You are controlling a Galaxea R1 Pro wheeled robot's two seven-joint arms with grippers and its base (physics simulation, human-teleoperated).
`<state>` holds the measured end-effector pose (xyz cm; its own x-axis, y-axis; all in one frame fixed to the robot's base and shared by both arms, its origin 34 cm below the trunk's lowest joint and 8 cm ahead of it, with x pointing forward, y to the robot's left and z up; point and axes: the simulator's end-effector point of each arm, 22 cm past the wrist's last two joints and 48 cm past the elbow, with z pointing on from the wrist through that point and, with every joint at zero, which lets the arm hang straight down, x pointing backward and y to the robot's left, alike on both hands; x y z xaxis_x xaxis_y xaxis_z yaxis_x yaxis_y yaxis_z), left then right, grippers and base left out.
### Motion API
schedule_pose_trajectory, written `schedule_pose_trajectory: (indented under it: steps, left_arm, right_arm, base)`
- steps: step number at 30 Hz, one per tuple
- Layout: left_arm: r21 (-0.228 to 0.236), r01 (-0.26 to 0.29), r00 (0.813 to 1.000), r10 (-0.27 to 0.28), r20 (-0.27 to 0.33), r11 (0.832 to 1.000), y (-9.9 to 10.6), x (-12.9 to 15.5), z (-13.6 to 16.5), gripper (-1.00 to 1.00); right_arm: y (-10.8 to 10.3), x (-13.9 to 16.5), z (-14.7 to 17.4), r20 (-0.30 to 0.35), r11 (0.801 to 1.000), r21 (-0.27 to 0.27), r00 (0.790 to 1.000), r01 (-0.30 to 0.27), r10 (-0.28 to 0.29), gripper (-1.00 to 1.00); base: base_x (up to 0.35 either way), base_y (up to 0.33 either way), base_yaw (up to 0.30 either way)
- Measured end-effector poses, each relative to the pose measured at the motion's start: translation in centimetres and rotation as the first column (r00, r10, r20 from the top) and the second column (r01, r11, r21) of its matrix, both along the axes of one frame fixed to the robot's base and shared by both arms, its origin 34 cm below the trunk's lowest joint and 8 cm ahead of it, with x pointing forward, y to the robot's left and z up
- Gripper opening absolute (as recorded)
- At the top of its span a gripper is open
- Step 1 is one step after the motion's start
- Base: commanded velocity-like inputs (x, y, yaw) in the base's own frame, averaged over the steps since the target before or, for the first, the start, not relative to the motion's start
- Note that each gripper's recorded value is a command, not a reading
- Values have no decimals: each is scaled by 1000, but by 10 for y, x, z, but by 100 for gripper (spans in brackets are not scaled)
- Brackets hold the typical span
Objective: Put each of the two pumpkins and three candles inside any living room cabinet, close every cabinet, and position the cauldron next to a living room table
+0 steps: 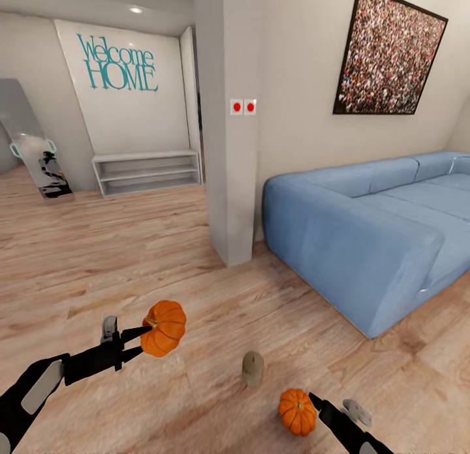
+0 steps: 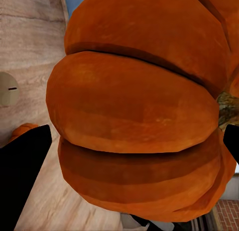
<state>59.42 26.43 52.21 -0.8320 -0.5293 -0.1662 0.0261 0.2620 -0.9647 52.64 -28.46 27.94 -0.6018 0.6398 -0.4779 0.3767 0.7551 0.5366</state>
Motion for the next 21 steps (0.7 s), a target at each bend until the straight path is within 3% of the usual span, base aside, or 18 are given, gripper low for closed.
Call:
schedule_pose_trajectory:
  steps: [4, 8, 12, 21]
  left_arm:
    - [0, 0, 1000, 0, 0, 1000, 0, -2, -9, -100]
    - [0, 0, 1000, 0, 0, 1000, 0, -5, -18, -100]
    - [0, -1, 1000, 1, -1, 1000, 0, -7, -27, -100]
    - [-2, -1, 999, 1, -37, 1000, 0, -8, -46, -100]
  right_arm:
    - [-1, -2, -8, 6, 1000, 3, 1000, -4, 4, 100]
    - [8, 0, -8, 48, 998, 53, 998, -40, 38, 100]
    - [8, -1, -13, 68, 996, 71, 996, -54, 49, 100]
    - [8, -9, -29, 35, 996, 76, 998, -53, 51, 100]
  base:
    - [0, 0, 0]
    - [0, 0, 0]
    - [0, 0, 0]
    - [0, 0, 0]
